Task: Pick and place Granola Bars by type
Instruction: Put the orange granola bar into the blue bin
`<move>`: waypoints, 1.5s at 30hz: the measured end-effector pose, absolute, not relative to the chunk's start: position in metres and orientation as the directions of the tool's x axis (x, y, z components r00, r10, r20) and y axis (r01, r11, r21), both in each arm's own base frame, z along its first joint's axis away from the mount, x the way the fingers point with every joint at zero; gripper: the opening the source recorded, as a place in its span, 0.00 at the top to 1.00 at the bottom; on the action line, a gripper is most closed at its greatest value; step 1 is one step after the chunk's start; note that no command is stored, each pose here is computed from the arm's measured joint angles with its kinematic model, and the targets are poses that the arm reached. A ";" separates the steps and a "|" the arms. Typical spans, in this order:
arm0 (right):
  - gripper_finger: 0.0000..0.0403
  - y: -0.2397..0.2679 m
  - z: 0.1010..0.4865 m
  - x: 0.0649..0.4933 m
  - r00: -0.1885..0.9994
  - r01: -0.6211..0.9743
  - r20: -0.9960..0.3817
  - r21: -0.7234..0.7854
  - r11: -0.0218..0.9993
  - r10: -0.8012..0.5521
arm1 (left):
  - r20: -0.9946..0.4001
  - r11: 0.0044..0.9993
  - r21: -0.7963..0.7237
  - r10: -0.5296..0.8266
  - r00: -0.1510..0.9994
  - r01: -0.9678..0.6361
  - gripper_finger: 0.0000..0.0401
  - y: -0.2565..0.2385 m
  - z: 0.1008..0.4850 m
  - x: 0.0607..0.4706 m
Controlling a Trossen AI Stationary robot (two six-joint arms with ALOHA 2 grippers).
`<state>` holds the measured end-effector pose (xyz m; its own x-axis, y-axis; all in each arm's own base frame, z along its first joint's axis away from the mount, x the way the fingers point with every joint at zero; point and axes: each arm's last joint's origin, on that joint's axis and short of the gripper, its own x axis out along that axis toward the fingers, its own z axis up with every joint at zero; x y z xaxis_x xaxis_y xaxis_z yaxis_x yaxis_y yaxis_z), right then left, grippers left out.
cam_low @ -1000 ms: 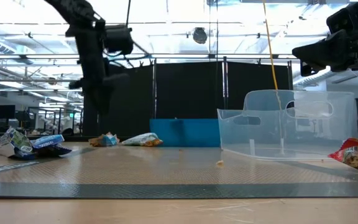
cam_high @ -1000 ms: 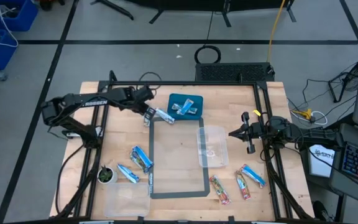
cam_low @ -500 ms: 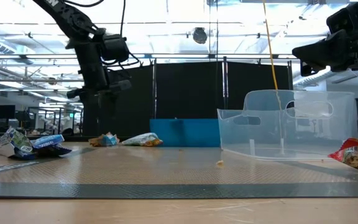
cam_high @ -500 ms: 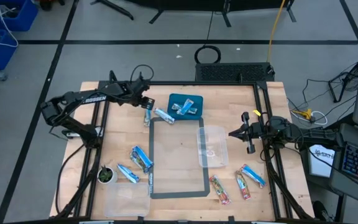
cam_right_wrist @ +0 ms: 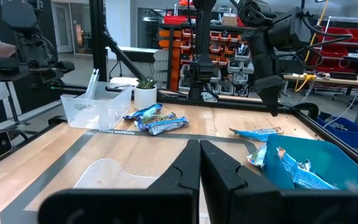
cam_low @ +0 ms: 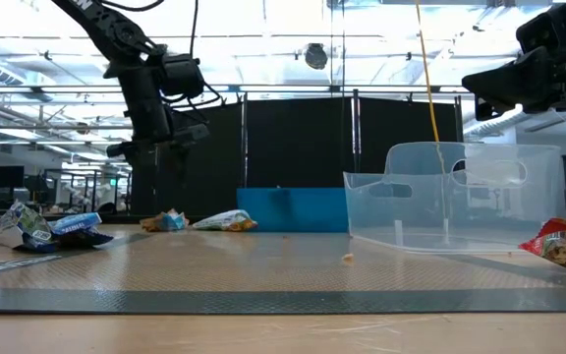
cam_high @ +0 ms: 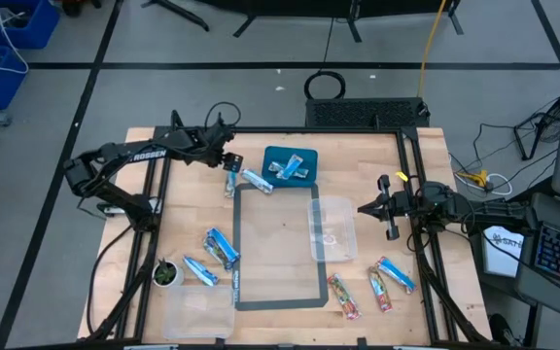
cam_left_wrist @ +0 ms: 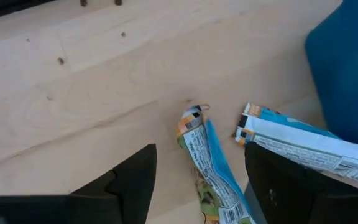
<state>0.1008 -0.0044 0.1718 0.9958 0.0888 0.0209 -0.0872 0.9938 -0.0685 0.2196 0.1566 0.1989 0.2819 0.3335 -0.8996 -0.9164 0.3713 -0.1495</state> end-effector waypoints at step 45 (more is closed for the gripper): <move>0.99 -0.004 0.172 0.101 0.996 -0.087 0.021 -0.069 0.994 0.089 | -0.913 0.375 -0.233 0.234 0.334 -0.898 0.38 0.174 0.133 0.210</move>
